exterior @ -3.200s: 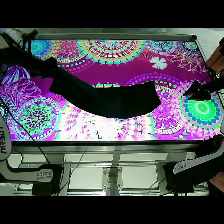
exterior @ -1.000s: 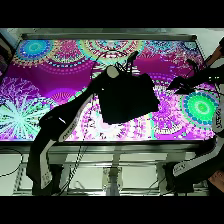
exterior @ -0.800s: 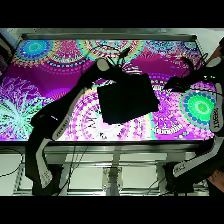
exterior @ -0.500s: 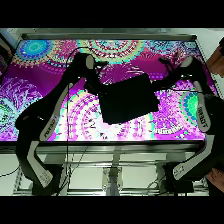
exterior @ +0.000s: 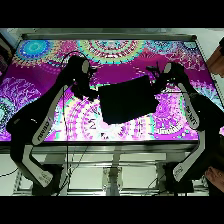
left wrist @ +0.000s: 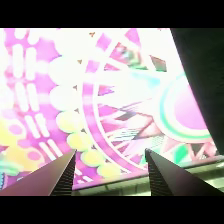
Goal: Fold the clothes and pants, and hang the long-sleeved shirts on hangers.
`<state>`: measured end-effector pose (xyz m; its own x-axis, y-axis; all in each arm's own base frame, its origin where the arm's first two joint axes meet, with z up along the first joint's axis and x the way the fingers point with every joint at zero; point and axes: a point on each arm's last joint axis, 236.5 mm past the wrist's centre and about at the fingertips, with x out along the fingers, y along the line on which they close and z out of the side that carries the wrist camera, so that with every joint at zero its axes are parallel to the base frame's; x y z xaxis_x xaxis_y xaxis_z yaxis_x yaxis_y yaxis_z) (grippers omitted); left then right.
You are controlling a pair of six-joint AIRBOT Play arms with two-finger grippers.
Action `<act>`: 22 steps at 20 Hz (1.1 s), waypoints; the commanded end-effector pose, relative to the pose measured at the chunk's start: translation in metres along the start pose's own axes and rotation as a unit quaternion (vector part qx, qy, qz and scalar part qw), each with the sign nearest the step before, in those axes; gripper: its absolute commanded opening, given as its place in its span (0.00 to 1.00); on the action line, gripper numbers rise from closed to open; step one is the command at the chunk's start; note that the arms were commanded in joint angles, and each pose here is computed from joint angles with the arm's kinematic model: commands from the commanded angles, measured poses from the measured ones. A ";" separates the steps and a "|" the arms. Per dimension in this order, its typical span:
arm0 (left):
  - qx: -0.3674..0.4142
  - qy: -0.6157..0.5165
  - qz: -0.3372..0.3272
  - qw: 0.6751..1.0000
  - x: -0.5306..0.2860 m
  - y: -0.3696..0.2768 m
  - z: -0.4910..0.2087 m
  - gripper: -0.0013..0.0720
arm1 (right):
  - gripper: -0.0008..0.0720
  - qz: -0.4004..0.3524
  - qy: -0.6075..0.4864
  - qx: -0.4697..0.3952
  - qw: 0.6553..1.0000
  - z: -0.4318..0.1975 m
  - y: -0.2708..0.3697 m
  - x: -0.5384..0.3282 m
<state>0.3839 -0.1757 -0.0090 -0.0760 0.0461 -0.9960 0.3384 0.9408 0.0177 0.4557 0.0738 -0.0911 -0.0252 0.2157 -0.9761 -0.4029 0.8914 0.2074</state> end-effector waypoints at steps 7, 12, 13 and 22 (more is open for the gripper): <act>-0.001 0.011 0.007 1.000 0.003 0.004 -0.005 0.71 | 0.03 -0.064 0.041 0.209 0.975 -0.088 -0.141 -0.071; -0.001 0.011 0.007 1.000 0.003 0.004 -0.005 0.72 | 0.03 -0.068 0.044 0.436 0.896 -0.235 -0.242 -0.113; -0.001 0.011 0.007 1.000 0.003 0.004 -0.005 0.71 | 0.08 -0.068 0.035 0.464 0.883 -0.258 -0.253 -0.123; -0.001 0.011 0.007 1.000 0.003 0.004 -0.005 0.71 | 0.93 -0.069 -0.133 0.574 0.805 -0.314 -0.281 -0.207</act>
<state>0.3802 -0.1706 -0.0108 -0.0919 0.0677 -0.9935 0.3371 0.9409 0.0329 0.2813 -0.3427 0.0065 0.0786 0.0305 -0.9964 0.7071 0.7029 0.0773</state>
